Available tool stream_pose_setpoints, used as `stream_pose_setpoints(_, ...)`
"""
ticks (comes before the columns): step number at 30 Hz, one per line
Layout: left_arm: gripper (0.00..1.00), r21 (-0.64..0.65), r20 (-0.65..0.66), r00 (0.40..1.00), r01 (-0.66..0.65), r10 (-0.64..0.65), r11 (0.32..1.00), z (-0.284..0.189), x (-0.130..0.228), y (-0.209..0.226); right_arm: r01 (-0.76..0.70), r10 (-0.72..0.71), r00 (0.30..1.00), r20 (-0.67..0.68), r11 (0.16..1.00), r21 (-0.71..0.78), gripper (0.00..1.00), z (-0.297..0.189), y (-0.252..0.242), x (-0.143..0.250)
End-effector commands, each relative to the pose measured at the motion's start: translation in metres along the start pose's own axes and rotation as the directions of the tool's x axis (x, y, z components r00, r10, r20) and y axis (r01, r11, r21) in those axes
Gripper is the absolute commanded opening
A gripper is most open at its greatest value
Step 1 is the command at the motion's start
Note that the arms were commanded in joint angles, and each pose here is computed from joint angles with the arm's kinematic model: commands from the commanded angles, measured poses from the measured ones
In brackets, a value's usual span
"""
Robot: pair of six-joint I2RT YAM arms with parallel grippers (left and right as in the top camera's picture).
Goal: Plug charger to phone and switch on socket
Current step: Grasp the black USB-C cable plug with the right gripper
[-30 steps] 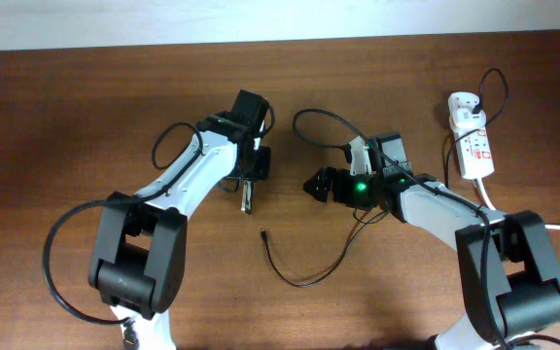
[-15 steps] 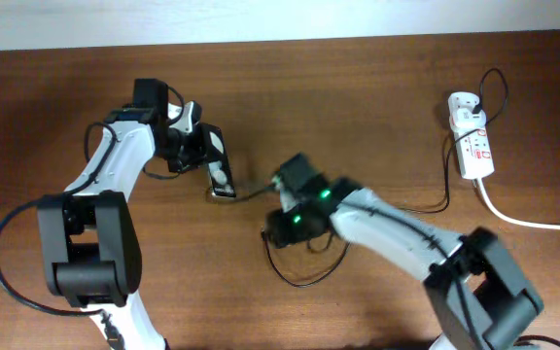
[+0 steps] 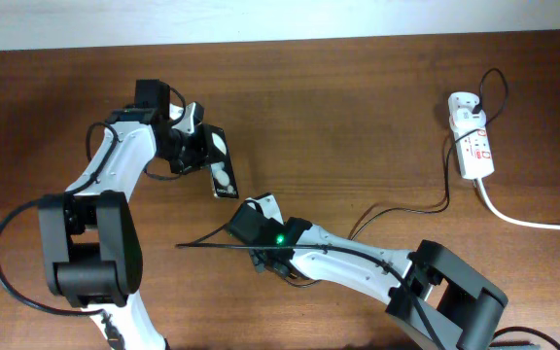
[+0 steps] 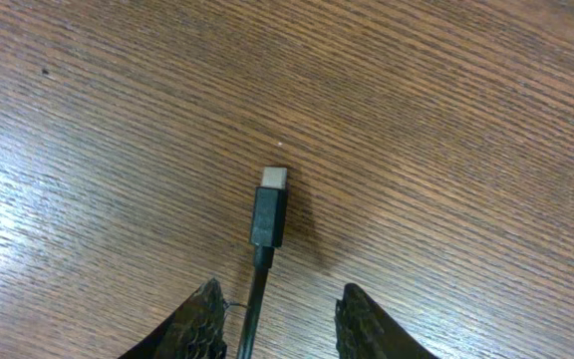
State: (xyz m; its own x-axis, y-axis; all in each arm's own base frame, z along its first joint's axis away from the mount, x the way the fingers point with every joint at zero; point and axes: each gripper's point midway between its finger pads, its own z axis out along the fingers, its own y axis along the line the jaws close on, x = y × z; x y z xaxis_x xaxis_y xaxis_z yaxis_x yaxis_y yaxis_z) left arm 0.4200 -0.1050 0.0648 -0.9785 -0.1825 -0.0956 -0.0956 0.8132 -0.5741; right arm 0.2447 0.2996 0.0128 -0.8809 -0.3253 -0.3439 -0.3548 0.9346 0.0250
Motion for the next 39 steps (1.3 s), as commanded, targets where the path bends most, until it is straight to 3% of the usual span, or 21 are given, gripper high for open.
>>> stream_pose_setpoints(1, 0.00, 0.031, 0.015, 1.000, -0.022, 0.022, 0.999, -0.009, 0.000, -0.010, -0.005, 0.005, 1.000, 0.018, 1.000, 0.009, 0.33, 0.000, 0.002, -0.005)
stream_pose_setpoints(3, 0.00, 0.031, 0.015, 1.000, -0.022, 0.022, 0.999, -0.009, 0.000, -0.010, -0.004, 0.004, 1.000, 0.017, 1.000, 0.011, 0.25, 0.001, 0.002, -0.005)
stream_pose_setpoints(11, 0.00, 0.030, 0.013, 1.000, -0.021, 0.021, 0.999, -0.009, 0.000, -0.010, -0.003, 0.003, 1.000, 0.007, 1.000, 0.012, 0.25, 0.011, 0.003, -0.003)
stream_pose_setpoints(12, 0.00, 0.030, 0.013, 1.000, -0.021, 0.021, 0.999, -0.009, 0.000, -0.010, -0.003, 0.003, 1.000, 0.006, 1.000, 0.012, 0.26, 0.011, 0.003, -0.002)
stream_pose_setpoints(14, 0.00, 0.030, 0.013, 1.000, -0.021, 0.021, 0.999, -0.009, 0.000, -0.010, -0.005, 0.005, 1.000, 0.005, 1.000, -0.017, 0.39, 0.011, 0.009, -0.003)
stream_pose_setpoints(16, 0.00, 0.030, 0.013, 1.000, -0.021, 0.021, 0.999, -0.009, 0.000, -0.010, -0.006, 0.006, 1.000, 0.007, 1.000, -0.019, 0.38, 0.011, 0.009, -0.004)
stream_pose_setpoints(28, 0.00, 0.030, 0.013, 1.000, -0.021, 0.021, 0.999, -0.009, 0.000, -0.010, -0.002, 0.002, 1.000, -0.011, 1.000, -0.009, 0.09, 0.015, 0.007, 0.001)
stream_pose_setpoints(33, 0.00, 0.030, 0.014, 1.000, -0.021, 0.020, 0.999, -0.010, 0.000, -0.010, -0.009, 0.009, 1.000, -0.011, 1.000, -0.013, 0.04, 0.012, 0.005, -0.001)
stream_pose_setpoints(35, 0.00, 0.031, 0.014, 1.000, -0.020, 0.020, 0.999, -0.010, 0.000, -0.010, -0.058, 0.055, 0.998, -0.040, 0.996, -0.066, 0.04, -0.003, -0.002, -0.006)
stream_pose_setpoints(39, 0.00, 0.119, 0.010, 0.996, -0.092, 0.091, 0.989, -0.011, 0.002, -0.025, -0.095, 0.079, 0.995, -0.055, 0.913, -0.397, 0.04, -0.053, 0.007, -0.037)
